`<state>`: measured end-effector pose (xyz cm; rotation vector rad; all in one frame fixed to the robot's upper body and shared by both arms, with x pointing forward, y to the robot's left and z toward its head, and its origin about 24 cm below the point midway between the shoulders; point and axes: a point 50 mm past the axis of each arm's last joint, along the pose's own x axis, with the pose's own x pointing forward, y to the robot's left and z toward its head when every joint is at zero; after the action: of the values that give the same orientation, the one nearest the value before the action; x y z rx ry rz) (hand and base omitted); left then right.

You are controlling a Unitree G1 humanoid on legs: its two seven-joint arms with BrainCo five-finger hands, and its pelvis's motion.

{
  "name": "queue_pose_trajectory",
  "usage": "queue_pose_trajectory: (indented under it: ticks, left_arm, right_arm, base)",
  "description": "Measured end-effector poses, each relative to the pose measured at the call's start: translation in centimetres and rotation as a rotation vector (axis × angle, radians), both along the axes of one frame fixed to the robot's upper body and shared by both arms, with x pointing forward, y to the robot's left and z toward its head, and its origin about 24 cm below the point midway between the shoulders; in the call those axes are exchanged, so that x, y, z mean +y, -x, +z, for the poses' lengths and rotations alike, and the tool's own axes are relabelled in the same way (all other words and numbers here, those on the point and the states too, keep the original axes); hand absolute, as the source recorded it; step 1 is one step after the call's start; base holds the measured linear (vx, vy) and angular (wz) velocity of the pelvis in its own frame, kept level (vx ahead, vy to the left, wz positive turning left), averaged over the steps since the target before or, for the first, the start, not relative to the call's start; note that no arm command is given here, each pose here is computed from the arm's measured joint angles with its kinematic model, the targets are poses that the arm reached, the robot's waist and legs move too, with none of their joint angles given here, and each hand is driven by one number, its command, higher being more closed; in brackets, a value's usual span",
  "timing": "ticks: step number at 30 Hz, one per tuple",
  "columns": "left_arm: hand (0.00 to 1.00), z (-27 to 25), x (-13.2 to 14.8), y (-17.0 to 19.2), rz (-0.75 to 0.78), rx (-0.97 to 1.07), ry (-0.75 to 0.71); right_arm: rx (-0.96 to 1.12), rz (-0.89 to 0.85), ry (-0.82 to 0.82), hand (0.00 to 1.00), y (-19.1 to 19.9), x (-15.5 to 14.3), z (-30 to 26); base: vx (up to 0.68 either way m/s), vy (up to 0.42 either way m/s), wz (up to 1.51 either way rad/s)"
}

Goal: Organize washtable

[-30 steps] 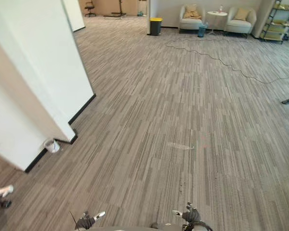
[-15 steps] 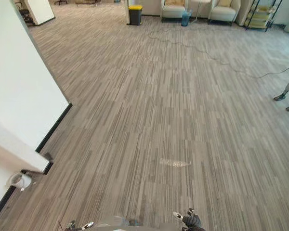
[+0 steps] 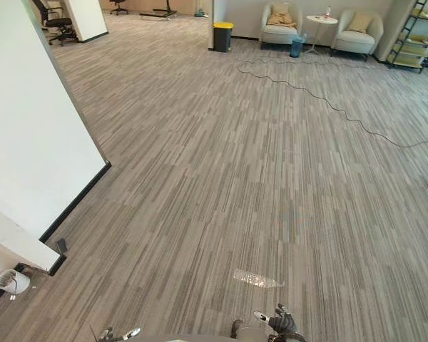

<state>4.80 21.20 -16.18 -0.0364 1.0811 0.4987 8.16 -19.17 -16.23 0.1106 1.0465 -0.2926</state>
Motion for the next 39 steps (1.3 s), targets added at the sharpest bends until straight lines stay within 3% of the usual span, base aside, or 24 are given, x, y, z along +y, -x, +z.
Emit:
queue_pose_trajectory:
  ticks: [6, 10, 18, 22, 26, 34, 39]
  left_arm:
    - [0.0, 0.0, 0.8, 2.3, 0.117, 0.03, -0.012]
    - [0.0, 0.1, 0.8, 2.4, 0.081, 0.039, -0.022]
    - [0.0, -0.2, -0.3, 2.7, 0.063, 0.055, 0.007]
    - [0.0, -0.3, -0.1, 4.3, 0.07, 0.1, 0.007]
    - [0.0, -0.3, 0.8, 3.6, -0.01, 0.111, -0.012]
    - [0.0, -0.3, 1.0, 2.2, -0.026, 0.077, 0.0]
    - [0.0, -0.4, -0.9, 0.2, -0.03, 0.012, 0.041]
  right_arm:
    - [0.036, 0.038, -0.006, 0.0, 0.4, 0.5, -0.3]
    - [0.041, 0.026, -0.002, 0.0, 0.4, 0.4, -0.4]
    - [0.009, 0.067, 0.036, 0.0, -0.8, -0.1, 0.0]
    - [0.034, -0.012, 0.015, 0.0, 0.6, -0.1, -0.2]
    - [0.049, -0.102, 0.007, 0.0, 1.3, -0.8, -0.4]
    - [0.07, -0.119, -0.008, 0.0, 1.9, -0.4, -0.6]
    - [0.068, -0.081, 0.023, 0.0, 1.7, -1.3, -0.4]
  base:
    - [0.2, -0.238, 0.22]
    - [0.2, -0.033, 0.1]
    - [0.29, 0.226, -0.05]
    - [0.26, 0.29, -0.52]
    - [0.3, 0.207, 0.09]
    - [0.27, 0.022, -0.1]
    - [0.28, -0.064, -0.15]
